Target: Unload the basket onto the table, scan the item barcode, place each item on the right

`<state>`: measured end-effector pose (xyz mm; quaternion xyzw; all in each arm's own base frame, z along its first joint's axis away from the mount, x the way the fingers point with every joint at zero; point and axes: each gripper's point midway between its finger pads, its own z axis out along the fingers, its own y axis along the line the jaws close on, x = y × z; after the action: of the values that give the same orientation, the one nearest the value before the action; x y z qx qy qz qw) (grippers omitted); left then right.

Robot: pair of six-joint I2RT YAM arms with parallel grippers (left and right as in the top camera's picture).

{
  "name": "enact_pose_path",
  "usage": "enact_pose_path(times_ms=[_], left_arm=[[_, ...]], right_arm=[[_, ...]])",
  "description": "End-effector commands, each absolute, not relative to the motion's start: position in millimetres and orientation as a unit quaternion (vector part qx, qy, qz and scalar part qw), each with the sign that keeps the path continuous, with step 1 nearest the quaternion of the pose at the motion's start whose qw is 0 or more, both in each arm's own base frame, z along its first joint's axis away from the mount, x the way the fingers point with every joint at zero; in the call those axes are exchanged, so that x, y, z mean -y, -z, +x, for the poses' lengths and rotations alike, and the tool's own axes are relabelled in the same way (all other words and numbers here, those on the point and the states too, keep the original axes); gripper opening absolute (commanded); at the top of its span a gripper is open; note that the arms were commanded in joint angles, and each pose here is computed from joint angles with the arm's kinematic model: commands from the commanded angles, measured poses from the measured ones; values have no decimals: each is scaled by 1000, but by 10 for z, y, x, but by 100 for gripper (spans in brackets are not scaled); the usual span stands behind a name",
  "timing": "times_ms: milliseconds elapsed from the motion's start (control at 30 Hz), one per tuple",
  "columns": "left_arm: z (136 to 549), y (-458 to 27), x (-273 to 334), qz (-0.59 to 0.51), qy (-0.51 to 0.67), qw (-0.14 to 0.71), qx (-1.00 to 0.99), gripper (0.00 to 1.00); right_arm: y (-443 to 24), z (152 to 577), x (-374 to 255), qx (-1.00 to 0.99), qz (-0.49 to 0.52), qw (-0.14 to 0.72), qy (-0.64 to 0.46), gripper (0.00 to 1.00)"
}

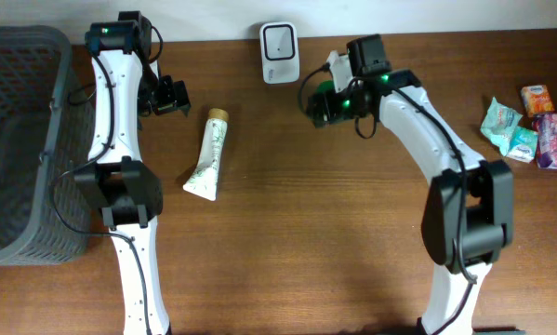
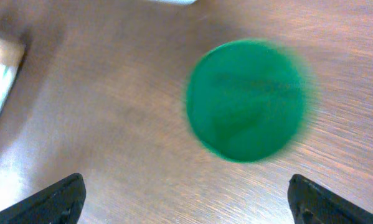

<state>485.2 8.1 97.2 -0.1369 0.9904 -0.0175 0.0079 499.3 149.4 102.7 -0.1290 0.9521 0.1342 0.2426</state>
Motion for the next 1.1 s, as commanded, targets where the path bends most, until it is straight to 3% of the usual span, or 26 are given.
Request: enact_pose_path(times_ms=[0, 133, 300, 500, 633, 733, 867, 1067], left_arm=[[4852, -1152, -87, -137, 16, 27, -990, 99], [4852, -1152, -88, -137, 16, 27, -990, 99], [4852, -1152, -87, -137, 16, 27, -990, 99], [4852, -1152, -88, -137, 16, 27, -990, 99], [4852, -1152, -87, -137, 16, 27, -990, 99], [4852, -1152, -87, -137, 16, 27, -990, 99], [4852, -1152, -88, -137, 16, 27, -990, 99], [4853, -1152, -88, -137, 16, 27, -990, 99]], right_arm=[[-1471, 5270, -1209, -944, 6, 313, -103, 99], [-1253, 5489, -1255, -936, 67, 322, -128, 100], [-835, 5533, -1354, -944, 64, 298, -126, 97], [-755, 5491, -1472, -944, 61, 321, -33, 96], [-631, 5484, -1363, -939, 112, 324, 6, 95], [-561, 5496, -1370, -940, 113, 322, 4, 84], [-420, 5509, -1371, -942, 111, 316, 8, 84], [-775, 5655, -1418, -933, 54, 354, 14, 57]])
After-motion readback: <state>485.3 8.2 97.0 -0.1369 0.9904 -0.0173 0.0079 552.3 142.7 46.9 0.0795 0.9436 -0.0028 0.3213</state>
